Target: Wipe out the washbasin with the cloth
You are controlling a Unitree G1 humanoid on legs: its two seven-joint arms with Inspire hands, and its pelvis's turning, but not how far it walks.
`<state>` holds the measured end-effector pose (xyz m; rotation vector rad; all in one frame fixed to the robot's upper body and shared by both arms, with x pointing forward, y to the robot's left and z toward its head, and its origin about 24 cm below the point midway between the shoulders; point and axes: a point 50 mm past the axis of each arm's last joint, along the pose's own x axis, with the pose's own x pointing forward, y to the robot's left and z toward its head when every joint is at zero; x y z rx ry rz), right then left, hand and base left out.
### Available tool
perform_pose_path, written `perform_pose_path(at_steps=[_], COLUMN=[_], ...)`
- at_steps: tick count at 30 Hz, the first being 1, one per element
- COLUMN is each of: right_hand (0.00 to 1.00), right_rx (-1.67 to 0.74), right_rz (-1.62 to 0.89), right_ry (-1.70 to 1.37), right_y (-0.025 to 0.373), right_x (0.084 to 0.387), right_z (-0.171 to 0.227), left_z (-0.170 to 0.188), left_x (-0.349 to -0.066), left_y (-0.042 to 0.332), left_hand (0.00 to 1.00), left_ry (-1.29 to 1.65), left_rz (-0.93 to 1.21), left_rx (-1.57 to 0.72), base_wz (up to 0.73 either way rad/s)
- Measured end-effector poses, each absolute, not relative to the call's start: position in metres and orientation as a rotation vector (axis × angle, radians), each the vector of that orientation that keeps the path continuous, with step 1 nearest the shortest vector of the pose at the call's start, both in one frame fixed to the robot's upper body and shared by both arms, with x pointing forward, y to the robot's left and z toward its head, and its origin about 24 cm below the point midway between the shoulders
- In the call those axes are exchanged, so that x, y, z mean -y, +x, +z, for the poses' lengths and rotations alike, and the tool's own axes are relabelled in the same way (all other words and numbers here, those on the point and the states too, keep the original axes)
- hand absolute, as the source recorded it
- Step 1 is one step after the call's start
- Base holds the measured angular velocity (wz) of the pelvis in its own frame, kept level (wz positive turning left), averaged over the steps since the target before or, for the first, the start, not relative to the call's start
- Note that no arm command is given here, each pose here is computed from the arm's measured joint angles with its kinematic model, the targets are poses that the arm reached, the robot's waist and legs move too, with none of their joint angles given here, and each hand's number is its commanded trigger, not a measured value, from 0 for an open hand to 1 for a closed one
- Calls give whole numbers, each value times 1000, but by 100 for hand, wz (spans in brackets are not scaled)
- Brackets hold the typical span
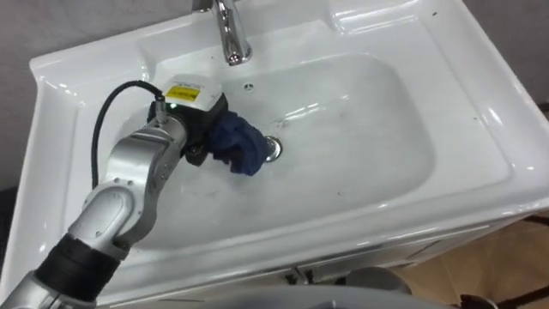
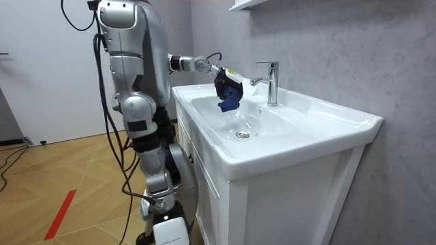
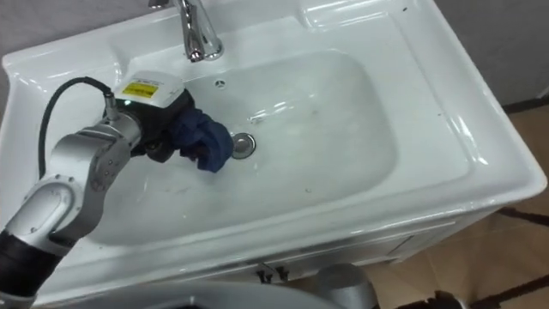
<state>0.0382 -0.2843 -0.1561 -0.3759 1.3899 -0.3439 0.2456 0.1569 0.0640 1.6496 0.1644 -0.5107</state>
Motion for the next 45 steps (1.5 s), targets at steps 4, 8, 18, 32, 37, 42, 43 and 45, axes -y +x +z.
perform_pose_path(at_steps=[4,8,18,32,37,42,43,45], right_hand=[0,0,0,0,0,0,0,0], right_rx=[-1353,-1348,-1381,-1409,-1406,-1422,-1417,-1405], right_rz=[-378,-390,-389,-437,-435,-436,-434,-436], right_ry=[-355,-335,-388,-427,-421,-417,-416,-410], right_y=[43,43,26,16,18,16,17,20], right_x=[285,283,281,276,273,272,271,271], right_z=[-155,-156,-157,-159,-160,-160,-160,-160], left_z=[72,66,37,19,17,20,21,21], left_x=[-165,-172,-181,-200,-209,-210,-210,-211], left_y=[248,243,233,226,226,226,226,225], left_hand=[100,100,100,100,100,100,100,100], left_ry=[1632,1599,1525,1257,1168,1169,1167,1165], left_rz=[-458,-423,-370,-80,15,74,85,98], left_rx=[-148,-160,-201,-180,-174,-139,-134,-132], base_wz=[5,5,3,-2,0,0,0,0])
